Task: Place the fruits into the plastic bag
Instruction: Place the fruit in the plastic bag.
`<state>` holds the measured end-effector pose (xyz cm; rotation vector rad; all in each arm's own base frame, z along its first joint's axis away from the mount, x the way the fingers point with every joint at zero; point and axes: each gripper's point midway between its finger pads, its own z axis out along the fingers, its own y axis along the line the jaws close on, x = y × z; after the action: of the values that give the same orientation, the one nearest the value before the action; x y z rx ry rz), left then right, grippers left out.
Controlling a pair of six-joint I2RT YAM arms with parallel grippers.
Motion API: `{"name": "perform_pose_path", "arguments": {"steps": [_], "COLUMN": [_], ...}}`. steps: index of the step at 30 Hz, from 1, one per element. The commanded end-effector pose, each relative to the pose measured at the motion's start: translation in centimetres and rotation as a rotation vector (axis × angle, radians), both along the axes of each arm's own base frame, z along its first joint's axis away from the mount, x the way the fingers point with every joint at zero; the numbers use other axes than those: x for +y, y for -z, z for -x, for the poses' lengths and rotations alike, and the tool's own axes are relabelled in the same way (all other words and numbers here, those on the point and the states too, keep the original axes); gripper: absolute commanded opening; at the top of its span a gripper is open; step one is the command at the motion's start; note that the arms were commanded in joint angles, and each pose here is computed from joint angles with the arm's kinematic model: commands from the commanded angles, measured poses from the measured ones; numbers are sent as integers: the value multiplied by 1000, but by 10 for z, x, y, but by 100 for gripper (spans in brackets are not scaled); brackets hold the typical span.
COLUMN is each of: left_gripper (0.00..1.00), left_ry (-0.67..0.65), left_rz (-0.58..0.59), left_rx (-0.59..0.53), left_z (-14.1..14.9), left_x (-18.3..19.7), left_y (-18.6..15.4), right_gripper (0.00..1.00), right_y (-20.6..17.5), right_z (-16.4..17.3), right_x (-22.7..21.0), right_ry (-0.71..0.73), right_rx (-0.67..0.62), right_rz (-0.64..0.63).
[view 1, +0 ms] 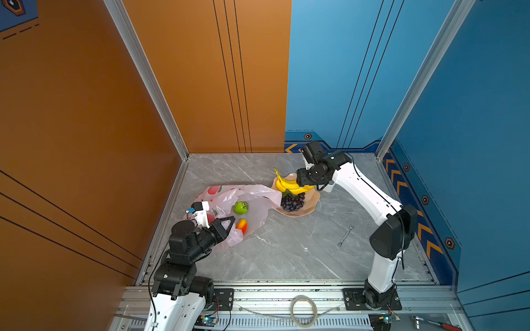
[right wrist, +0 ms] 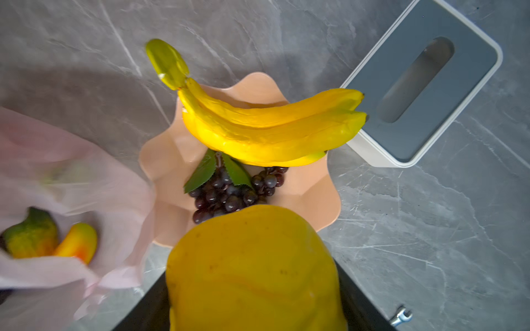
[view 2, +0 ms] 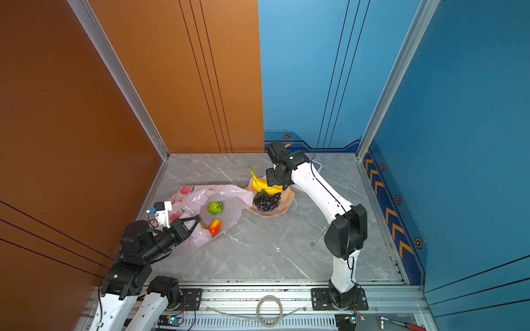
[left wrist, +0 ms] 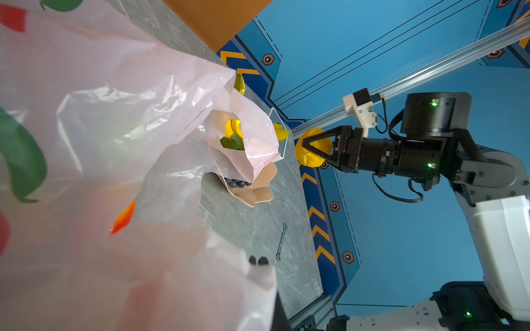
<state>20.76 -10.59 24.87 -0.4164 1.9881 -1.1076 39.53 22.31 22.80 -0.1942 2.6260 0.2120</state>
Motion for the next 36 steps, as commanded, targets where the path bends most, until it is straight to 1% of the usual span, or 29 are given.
{"name": "perform_pose_path", "arguments": {"steps": [1, 7, 8, 13, 17, 21, 28, 31, 34, 36], "left_gripper": [0, 0, 0, 0, 0, 0, 0, 0, 0, 0], "left_ry": [18, 36, 36, 34, 23, 15, 5, -3, -7, -6], "left_rz": [46, 62, 64, 73, 80, 78, 70, 68, 68, 67], "left_rx": [-19, -34, -36, -26, -10, 2, -4, 2, 12, 14], "left_z": [-1, 4, 4, 5, 4, 1, -3, -4, -6, -8], "left_x": [-4, -7, -7, -7, -6, -6, -4, -3, -3, -4], "left_y": [-10, -20, -21, -18, -14, -10, -12, -9, -6, -6], "right_gripper": [67, 66, 66, 66, 66, 66, 66, 66, 66, 66], "right_y": [-36, -89, -87, -122, -141, -161, -189, -196, -199, -196], "right_z": [22, 52, 57, 79, 92, 102, 112, 115, 121, 126], "right_x": [12, 28, 28, 29, 27, 28, 37, 49, 63, 74], "right_ry": [-9, -44, -45, -77, -90, -110, -159, -198, -246, -273], "right_rx": [-11, -68, -57, -98, -111, -120, -118, -90, -55, -32], "right_rz": [-161, -391, -410, -555, -655, -793, -1030, -1128, -1197, -1204]}}
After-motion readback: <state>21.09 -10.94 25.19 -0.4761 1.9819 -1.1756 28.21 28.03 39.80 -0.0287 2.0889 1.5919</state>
